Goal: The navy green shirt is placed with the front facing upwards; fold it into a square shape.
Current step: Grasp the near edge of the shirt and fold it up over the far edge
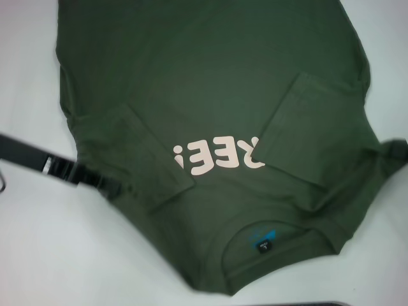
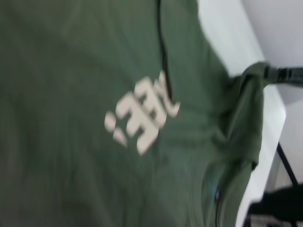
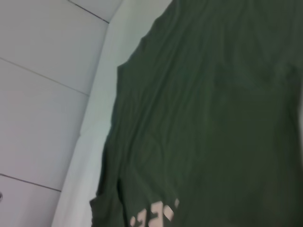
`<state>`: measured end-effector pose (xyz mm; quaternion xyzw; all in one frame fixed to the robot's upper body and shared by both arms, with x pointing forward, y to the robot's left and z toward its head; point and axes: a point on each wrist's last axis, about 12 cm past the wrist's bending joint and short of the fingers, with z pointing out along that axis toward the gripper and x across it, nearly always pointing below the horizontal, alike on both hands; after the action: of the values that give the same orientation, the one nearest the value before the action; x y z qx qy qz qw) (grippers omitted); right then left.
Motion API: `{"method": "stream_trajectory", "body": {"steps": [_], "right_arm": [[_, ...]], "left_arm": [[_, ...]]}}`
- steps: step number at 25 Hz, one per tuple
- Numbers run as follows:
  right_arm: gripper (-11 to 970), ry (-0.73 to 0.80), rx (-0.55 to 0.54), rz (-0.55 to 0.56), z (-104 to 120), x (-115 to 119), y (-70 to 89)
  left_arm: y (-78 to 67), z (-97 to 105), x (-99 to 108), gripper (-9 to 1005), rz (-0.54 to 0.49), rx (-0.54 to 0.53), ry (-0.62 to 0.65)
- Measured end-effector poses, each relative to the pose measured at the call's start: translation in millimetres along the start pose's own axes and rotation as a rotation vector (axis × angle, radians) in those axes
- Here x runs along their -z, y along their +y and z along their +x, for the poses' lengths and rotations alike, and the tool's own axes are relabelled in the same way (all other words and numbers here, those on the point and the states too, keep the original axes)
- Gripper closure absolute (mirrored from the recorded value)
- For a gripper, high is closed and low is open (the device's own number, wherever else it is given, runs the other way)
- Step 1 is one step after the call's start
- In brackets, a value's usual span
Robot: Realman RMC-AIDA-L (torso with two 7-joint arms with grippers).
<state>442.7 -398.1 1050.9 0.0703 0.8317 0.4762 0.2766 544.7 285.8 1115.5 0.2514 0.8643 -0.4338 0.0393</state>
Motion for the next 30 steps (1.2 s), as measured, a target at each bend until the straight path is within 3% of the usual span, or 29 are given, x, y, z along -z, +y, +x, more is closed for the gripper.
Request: {"method": "stream_trajectory", "body": {"steps": [7, 16, 23, 30], "right_arm": [[907, 0.013, 0.079, -0.021, -43, -33, 17.1], [907, -0.021, 0.176, 0.04, -87, -77, 33.4], [908, -0.033, 0.259, 0.083, -112, -107, 48.5], [908, -0.059, 0.312, 0.116, -135, -113, 58.9]], "left_arm": [[-1.5, -36, 5, 945, -0.05, -0.049, -0.176], [-2.9, -79, 4, 939, -0.119, -0.083, -0.351], [-4.1, -100, 12, 934, -0.153, -0.105, -0.482], [4.0, -109, 24, 929, -0.21, -0.09, -0.598]]}}
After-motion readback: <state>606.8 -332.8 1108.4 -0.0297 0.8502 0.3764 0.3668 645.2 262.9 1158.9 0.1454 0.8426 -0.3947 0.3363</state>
